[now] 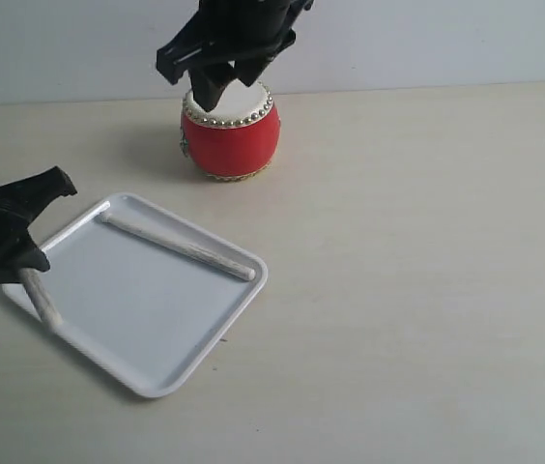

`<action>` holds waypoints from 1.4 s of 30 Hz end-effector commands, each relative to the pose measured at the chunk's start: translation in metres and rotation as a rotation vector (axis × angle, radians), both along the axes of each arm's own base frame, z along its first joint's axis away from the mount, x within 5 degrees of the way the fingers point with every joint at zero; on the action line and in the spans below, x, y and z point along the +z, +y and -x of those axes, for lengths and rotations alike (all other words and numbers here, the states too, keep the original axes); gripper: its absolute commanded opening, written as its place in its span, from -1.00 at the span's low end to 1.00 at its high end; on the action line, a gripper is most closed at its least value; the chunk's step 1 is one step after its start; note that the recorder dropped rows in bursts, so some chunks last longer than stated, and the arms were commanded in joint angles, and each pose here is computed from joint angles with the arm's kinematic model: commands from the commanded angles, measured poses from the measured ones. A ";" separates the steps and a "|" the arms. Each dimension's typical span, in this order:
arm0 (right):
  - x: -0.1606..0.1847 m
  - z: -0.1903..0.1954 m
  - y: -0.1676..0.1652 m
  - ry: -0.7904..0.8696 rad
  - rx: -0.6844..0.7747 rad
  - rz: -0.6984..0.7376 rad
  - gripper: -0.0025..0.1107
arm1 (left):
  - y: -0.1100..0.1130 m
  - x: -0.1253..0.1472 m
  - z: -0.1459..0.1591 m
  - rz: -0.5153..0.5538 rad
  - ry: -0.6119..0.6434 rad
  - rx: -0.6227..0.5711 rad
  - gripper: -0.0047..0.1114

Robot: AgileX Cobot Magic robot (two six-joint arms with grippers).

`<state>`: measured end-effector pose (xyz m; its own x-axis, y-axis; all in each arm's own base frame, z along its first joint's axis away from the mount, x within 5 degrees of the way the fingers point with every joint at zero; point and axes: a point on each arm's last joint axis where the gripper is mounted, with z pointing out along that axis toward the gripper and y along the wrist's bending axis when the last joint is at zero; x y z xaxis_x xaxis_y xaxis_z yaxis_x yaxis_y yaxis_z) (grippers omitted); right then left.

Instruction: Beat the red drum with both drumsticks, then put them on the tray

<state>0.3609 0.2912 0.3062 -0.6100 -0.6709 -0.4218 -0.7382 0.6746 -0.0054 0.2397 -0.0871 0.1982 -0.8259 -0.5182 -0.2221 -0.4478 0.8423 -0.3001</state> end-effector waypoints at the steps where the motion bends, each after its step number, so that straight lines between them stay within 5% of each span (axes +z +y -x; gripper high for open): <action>1: 0.028 0.008 -0.008 -0.049 -0.007 -0.043 0.02 | -0.002 -0.006 0.002 0.008 0.059 0.060 -0.92; 12: 0.038 0.011 -0.011 -0.067 -0.005 -0.056 0.02 | -0.019 -0.038 -0.029 0.008 0.231 0.111 -0.92; 23: 0.038 0.012 -0.011 -0.068 0.002 -0.055 0.02 | -0.059 -0.047 -0.050 0.043 0.201 0.049 -0.92; 33: 0.038 0.014 -0.008 -0.045 0.007 -0.085 0.02 | -0.068 -0.054 -0.047 0.038 0.210 0.010 -0.92; 42: 0.038 0.014 -0.007 -0.036 0.008 -0.096 0.02 | -0.070 -0.055 -0.037 0.022 0.302 -0.011 -0.52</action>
<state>0.3479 0.2855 0.3376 -0.5960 -0.6390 -0.4862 -0.7409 0.6711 0.0262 0.2790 -0.1545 0.1430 -0.8531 -0.5209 0.0313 -0.5171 0.8358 -0.1845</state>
